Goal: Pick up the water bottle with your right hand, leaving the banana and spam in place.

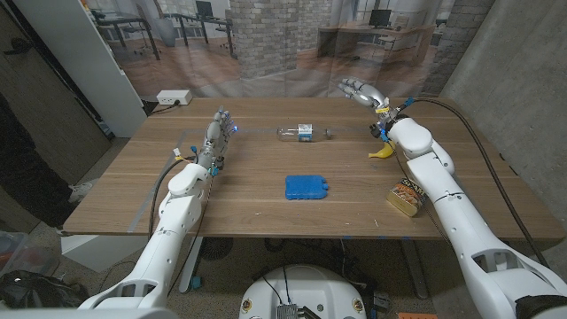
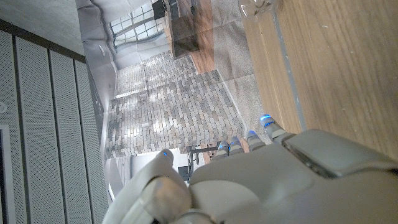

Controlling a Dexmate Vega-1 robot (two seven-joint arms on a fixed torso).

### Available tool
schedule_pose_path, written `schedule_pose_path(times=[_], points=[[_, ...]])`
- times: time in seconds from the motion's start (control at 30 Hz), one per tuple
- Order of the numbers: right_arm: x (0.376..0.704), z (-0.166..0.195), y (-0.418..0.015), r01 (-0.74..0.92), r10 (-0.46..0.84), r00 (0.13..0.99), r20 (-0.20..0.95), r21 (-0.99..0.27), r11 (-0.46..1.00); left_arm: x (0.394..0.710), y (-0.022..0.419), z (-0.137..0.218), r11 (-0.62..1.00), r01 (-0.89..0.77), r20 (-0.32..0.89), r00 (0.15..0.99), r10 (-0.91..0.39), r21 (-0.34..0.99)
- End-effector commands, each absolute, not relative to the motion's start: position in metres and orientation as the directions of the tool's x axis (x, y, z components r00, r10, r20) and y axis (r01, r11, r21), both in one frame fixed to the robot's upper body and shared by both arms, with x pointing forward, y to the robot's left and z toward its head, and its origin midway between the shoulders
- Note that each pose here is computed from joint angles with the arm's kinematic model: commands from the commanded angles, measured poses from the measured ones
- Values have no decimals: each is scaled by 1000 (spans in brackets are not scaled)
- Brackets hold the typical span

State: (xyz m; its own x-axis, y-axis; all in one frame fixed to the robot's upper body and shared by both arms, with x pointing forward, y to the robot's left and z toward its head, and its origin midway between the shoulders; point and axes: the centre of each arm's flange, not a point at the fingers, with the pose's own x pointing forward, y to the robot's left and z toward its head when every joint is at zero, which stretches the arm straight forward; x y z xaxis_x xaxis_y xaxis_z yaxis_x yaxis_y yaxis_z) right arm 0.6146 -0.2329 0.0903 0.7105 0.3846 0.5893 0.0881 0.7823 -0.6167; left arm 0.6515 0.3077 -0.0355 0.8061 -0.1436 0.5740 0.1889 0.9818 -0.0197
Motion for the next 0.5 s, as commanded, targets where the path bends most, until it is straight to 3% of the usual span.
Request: schedule_pose_path(times=[0.03,0.5], points=[[610,105,-219,130,433,697,572,-695,708,653,309,-37,982,187,573,808,-139,-25],[608,119,-200,164,490,689,534,-773,612,655,310,-39,982,188,572,809,-136,-33]])
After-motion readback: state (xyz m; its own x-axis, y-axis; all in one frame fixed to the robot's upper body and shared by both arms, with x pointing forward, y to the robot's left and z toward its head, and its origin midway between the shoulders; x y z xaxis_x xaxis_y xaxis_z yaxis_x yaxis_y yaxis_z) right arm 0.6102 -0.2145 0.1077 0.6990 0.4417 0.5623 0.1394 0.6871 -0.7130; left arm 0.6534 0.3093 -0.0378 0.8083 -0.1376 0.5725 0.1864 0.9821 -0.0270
